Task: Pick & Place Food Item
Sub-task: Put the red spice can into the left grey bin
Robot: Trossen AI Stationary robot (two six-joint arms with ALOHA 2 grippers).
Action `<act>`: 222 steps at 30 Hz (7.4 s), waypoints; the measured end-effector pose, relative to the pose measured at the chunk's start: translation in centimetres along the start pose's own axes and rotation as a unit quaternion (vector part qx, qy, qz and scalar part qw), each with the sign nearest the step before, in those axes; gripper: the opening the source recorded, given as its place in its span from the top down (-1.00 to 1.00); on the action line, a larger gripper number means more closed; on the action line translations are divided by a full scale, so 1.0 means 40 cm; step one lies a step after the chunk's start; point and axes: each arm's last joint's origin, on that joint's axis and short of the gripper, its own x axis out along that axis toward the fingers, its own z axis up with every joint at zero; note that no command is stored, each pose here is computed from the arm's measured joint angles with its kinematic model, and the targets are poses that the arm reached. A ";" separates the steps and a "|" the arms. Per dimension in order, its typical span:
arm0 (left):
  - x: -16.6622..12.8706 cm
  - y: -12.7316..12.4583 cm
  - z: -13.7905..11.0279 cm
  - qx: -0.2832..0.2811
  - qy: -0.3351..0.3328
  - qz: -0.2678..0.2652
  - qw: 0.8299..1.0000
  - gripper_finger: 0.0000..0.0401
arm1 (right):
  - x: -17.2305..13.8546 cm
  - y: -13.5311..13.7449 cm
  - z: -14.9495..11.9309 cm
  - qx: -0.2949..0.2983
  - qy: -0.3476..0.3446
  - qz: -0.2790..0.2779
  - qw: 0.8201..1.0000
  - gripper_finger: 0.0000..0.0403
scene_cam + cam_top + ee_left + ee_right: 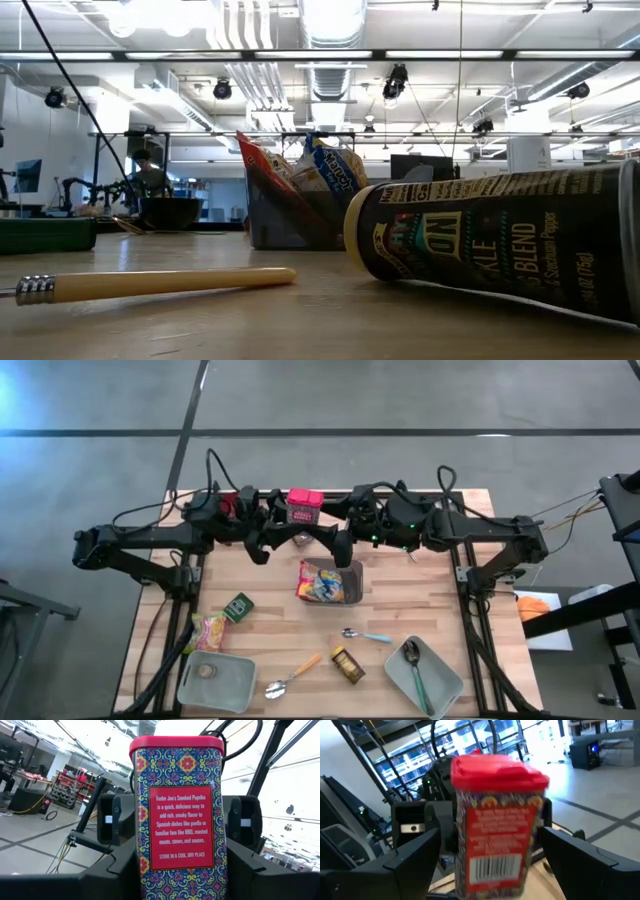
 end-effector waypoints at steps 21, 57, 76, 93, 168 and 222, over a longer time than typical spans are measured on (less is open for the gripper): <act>0.000 -0.005 0.001 0.005 0.005 -0.027 1.000 0.02 | 0.006 0.013 0.005 -0.038 -0.020 0.028 0.999 0.11; -0.080 -0.011 -0.023 -0.059 0.246 0.030 0.967 -0.67 | -0.025 -0.017 -0.085 -0.044 0.230 0.070 0.970 0.11; -0.067 -0.013 -0.042 -0.068 0.366 0.012 0.928 -0.98 | 0.071 -0.028 -0.205 -0.010 0.325 0.086 0.942 0.11; -0.026 0.023 -0.125 -0.117 0.438 -0.025 0.891 -0.98 | 0.080 -0.029 -0.216 -0.006 0.335 0.095 0.937 0.11; -0.328 -0.298 -0.154 -0.132 0.618 0.171 0.756 0.02 | 0.085 -0.071 -0.225 0.034 0.348 0.020 0.937 -0.35; -0.411 -0.425 -0.590 0.118 0.707 0.077 0.694 0.02 | 0.025 0.000 -0.365 0.057 0.425 0.027 0.903 -0.36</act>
